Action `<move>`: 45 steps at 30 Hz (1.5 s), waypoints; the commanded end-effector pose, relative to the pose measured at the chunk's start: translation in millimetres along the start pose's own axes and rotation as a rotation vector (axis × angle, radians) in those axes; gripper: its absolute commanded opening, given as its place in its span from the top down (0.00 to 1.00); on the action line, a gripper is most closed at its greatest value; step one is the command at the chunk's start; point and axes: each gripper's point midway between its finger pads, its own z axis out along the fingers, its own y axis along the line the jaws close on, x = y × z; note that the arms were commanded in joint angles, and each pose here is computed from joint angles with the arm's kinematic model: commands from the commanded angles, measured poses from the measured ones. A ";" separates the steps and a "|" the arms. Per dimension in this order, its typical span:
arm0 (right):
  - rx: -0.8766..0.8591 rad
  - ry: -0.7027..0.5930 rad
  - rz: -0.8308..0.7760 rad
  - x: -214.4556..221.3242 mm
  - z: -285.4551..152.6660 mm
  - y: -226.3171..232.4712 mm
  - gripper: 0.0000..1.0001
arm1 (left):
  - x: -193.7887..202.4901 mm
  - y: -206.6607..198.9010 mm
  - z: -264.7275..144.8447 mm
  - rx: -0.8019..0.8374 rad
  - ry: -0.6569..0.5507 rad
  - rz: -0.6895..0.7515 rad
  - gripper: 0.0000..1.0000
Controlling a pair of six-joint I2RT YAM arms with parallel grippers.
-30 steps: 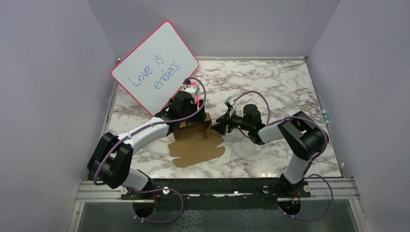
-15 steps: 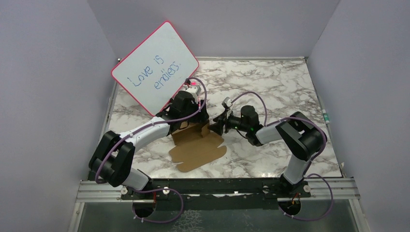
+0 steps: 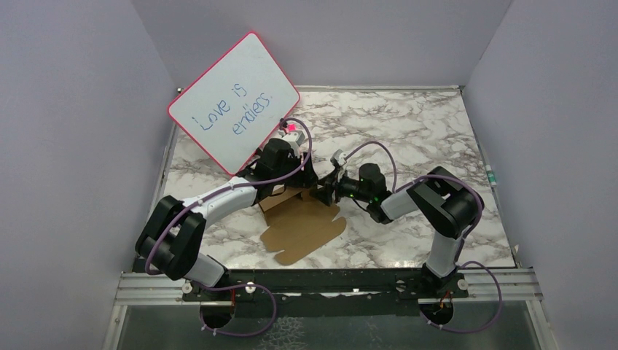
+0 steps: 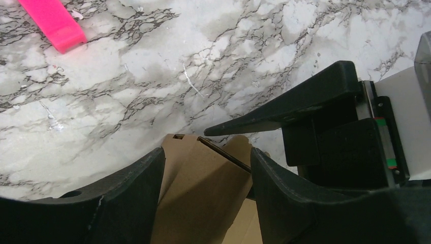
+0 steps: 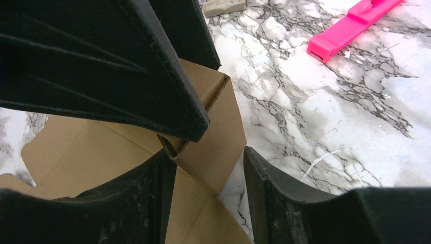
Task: Fold the paper box
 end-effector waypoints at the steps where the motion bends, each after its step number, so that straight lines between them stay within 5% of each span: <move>1: 0.055 -0.064 -0.055 -13.0 8.4 -7.8 0.49 | 6.7 -9.2 -0.8 0.058 0.017 -0.023 0.37; 16: 0.203 -0.074 -0.060 -7.1 1.7 -24.5 0.70 | -0.8 -13.9 -15.4 0.055 -0.008 -0.057 0.38; 24: 0.239 -0.050 -0.062 1.7 -0.4 -29.0 0.73 | -12.1 -0.1 -32.7 -0.039 -0.083 -0.063 0.37; 32: 0.289 -0.022 -0.071 10.7 1.4 -33.2 0.74 | 10.0 10.7 -16.8 -0.061 -0.007 -0.075 0.39; 45: 0.508 -0.040 -0.021 16.2 -12.1 -62.2 0.82 | 22.9 -3.4 -13.0 0.028 0.029 -0.130 0.54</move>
